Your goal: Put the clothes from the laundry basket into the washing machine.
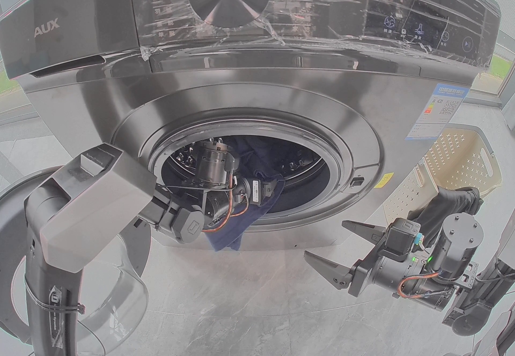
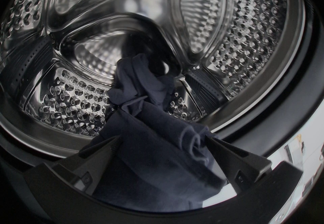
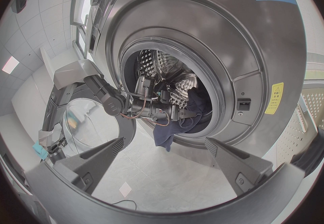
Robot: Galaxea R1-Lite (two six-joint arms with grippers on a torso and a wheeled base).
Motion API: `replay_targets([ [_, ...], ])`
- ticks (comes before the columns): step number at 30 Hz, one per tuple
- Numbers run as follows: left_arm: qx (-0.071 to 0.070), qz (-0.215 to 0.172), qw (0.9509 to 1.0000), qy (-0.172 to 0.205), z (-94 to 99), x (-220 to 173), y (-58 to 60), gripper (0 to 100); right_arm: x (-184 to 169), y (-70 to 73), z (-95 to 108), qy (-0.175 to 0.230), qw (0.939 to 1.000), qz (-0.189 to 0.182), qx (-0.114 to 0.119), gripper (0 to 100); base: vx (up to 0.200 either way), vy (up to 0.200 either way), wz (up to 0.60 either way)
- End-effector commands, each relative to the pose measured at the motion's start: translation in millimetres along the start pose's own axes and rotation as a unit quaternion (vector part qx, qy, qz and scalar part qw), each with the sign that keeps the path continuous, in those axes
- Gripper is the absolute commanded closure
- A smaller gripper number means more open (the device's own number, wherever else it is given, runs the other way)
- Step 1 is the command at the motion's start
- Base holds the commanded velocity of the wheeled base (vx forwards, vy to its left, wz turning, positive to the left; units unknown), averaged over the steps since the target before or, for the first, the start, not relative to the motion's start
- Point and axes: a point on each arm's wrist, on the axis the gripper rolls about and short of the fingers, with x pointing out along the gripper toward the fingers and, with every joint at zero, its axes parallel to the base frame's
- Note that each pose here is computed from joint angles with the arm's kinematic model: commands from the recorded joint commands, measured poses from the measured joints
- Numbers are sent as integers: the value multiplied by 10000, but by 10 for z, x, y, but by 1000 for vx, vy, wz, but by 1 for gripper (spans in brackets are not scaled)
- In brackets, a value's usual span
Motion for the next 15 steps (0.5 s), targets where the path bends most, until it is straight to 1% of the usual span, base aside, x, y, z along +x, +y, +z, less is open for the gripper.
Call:
replay_targets([
  [1,136,-165,9995,242,-59,-126,-53,0,1,3,2,-7,10000,10,-1,0,0,0,0],
  [4,154,-159,9994,279,-96,-101,-48,0,1,3,2,-7,10000,10,-1,0,0,0,0],
  [5,180,-153,9992,317,-125,-89,-44,100,1,3,2,-7,10000,10,-1,0,0,0,0],
  [7,218,-149,9990,354,-158,-63,-33,100,1,3,2,-7,10000,10,-1,0,0,0,0],
  [11,235,-159,9987,425,-221,-32,-38,100,1,3,2,-7,10000,10,-1,0,0,0,0],
  [15,233,-221,9990,318,-231,20,-78,100,1,3,2,-7,10000,10,-1,0,0,0,0],
])
